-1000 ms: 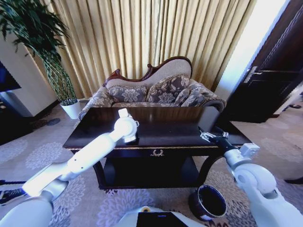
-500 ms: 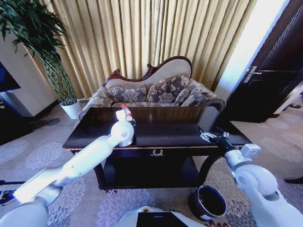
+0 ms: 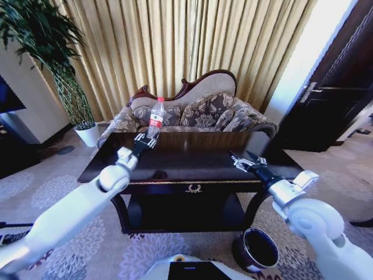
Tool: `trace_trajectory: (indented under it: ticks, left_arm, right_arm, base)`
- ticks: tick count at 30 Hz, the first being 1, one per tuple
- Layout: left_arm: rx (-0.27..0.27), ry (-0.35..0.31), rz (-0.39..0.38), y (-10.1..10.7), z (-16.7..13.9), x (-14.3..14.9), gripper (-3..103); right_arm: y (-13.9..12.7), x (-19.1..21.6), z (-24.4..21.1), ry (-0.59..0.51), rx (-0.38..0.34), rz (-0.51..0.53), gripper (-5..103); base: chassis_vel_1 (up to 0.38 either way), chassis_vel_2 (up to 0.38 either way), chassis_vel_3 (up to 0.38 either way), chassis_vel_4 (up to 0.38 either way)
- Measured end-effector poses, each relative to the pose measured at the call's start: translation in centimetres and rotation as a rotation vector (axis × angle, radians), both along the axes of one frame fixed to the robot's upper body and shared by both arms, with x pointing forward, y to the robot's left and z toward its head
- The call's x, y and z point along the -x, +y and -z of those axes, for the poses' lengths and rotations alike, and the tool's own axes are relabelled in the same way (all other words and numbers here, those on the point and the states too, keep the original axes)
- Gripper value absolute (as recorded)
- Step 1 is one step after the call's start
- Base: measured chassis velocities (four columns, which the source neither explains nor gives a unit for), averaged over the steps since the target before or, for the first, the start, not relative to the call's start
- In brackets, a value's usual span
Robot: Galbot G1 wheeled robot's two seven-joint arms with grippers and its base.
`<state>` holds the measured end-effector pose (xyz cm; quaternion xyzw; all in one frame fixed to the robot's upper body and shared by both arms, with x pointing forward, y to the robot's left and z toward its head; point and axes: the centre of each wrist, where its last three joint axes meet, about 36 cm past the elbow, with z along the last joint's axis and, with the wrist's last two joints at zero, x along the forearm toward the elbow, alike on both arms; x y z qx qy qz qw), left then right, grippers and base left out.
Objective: Move to the front of the table and place the trash on the table into the trash bin.
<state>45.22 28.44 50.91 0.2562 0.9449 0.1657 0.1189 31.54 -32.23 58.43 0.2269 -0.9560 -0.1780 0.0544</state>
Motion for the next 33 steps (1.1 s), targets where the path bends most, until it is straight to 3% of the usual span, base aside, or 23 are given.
trace_trajectory:
  ticks: [4, 5, 10, 23, 33]
  left_arm:
    - [-0.040, -0.052, 0.037, 1.0, 0.4, 0.1, 40]
    - [-0.063, -0.088, 0.059, 1.5, 0.5, 0.2, 40]
    - [-0.100, -0.161, 0.106, 0.9, -0.6, 0.3, 40]
    - [-0.151, -0.165, 0.238, -2.7, -3.0, 2.5, 40]
    - [-0.163, -0.198, 0.237, -2.6, -4.6, -0.3, 40]
  right_arm:
    - [0.2, -0.9, 0.1, 0.011, -0.032, -0.058, 100]
    - [0.6, -1.5, 0.3, 0.024, -0.073, -0.105, 100]
    - [1.7, -3.3, 1.5, 0.034, -0.117, -0.195, 100]
    - [3.1, -7.4, 0.9, -0.033, -0.132, -0.281, 100]
    - [2.3, -12.0, -2.8, -0.110, -0.077, -0.291, 100]
  base:
    - [0.000, 0.000, 0.000, 0.000]
    - [0.000, 0.000, 0.000, 0.000]
    - [0.000, 0.000, 0.000, 0.000]
    - [0.000, 0.000, 0.000, 0.000]
    - [0.000, 0.000, 0.000, 0.000]
